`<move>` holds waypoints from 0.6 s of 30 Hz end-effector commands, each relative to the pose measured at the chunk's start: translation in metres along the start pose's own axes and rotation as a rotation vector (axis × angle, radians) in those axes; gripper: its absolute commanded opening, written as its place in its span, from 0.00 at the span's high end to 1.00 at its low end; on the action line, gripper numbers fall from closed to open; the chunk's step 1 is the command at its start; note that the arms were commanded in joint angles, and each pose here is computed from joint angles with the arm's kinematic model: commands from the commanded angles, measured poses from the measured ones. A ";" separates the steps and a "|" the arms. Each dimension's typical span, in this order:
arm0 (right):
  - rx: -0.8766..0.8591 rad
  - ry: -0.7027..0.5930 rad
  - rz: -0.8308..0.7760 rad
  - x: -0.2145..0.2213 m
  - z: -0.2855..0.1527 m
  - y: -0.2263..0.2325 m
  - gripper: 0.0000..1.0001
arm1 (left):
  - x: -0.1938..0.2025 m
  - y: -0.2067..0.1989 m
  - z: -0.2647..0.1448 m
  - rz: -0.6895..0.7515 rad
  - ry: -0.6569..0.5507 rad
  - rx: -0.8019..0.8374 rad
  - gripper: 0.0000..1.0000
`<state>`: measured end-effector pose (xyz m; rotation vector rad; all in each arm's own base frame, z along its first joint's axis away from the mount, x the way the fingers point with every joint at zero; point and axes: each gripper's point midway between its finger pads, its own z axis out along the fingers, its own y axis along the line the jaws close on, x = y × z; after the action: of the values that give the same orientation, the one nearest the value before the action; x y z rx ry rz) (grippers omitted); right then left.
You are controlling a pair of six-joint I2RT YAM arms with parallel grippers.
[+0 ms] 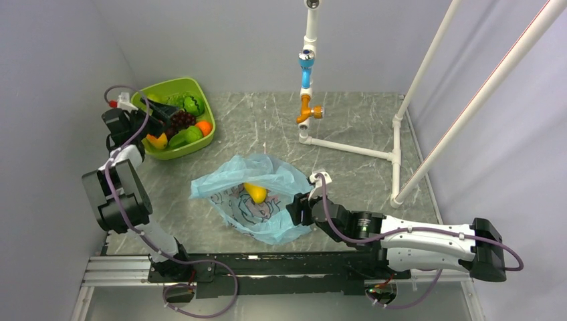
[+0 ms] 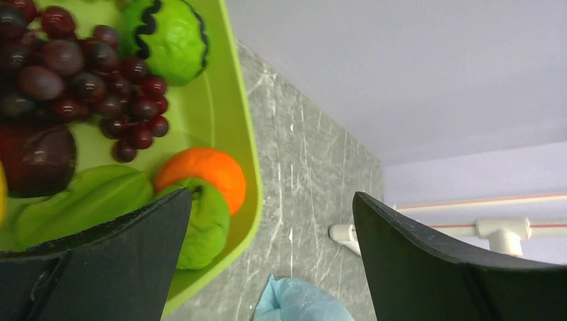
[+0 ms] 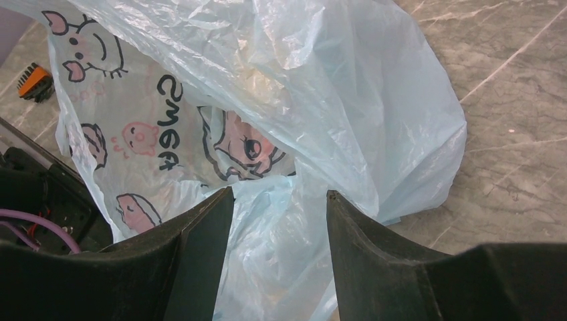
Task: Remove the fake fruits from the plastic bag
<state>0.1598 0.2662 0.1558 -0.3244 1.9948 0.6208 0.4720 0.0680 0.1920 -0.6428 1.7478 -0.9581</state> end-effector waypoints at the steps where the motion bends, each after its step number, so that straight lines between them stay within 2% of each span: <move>1: -0.026 -0.020 0.026 -0.016 -0.001 0.012 0.44 | 0.007 -0.055 -0.004 0.220 0.062 0.043 0.04; 6: -0.031 -0.005 0.025 -0.015 0.001 0.016 0.43 | 0.033 -0.101 -0.013 0.437 0.083 0.056 0.04; 10: -0.044 0.005 0.027 -0.013 0.001 0.019 0.43 | 0.049 -0.140 -0.035 0.583 0.032 0.144 0.04; 13: -0.064 0.005 0.025 -0.012 0.001 0.021 0.43 | 0.064 -0.177 -0.055 0.772 -0.005 0.177 0.03; 18: -0.073 0.006 0.021 -0.012 0.000 0.022 0.42 | 0.126 -0.217 -0.082 1.088 0.090 0.206 0.01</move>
<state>0.1540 0.2763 0.1520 -0.3691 2.0266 0.6461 0.3748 -0.1009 0.3283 0.2379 1.6642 -0.5989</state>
